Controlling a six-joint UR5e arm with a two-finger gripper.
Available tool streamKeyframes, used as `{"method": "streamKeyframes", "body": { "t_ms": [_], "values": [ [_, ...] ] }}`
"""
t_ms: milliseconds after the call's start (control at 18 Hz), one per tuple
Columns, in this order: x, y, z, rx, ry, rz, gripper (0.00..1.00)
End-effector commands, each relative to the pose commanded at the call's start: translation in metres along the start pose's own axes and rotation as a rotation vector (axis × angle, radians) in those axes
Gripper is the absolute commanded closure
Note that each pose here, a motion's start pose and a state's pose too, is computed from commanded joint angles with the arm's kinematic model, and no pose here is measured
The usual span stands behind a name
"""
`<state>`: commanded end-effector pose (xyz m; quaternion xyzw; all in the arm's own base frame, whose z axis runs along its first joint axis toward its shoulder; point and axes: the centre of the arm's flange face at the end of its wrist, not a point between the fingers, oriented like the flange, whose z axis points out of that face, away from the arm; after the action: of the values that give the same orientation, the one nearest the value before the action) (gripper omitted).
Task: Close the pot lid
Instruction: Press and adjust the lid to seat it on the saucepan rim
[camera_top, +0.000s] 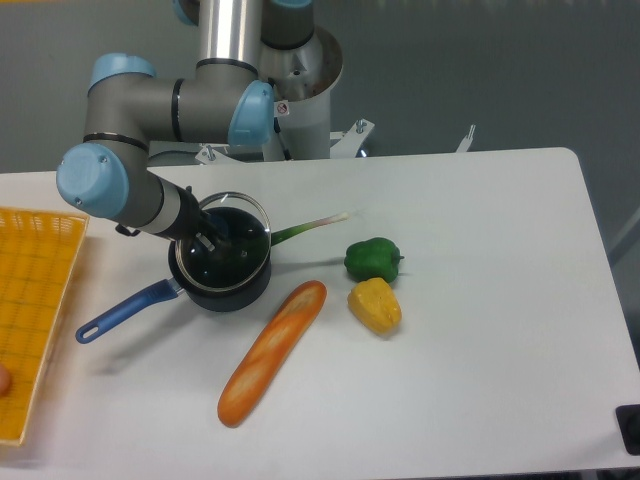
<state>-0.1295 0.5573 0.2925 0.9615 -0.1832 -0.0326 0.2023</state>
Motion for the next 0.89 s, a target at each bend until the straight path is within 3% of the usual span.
{"method": "streamKeyframes", "body": {
  "t_ms": [889],
  "values": [
    [-0.0007,-0.0024,0.0037,-0.005,0.005,0.002,0.47]
  ]
}}
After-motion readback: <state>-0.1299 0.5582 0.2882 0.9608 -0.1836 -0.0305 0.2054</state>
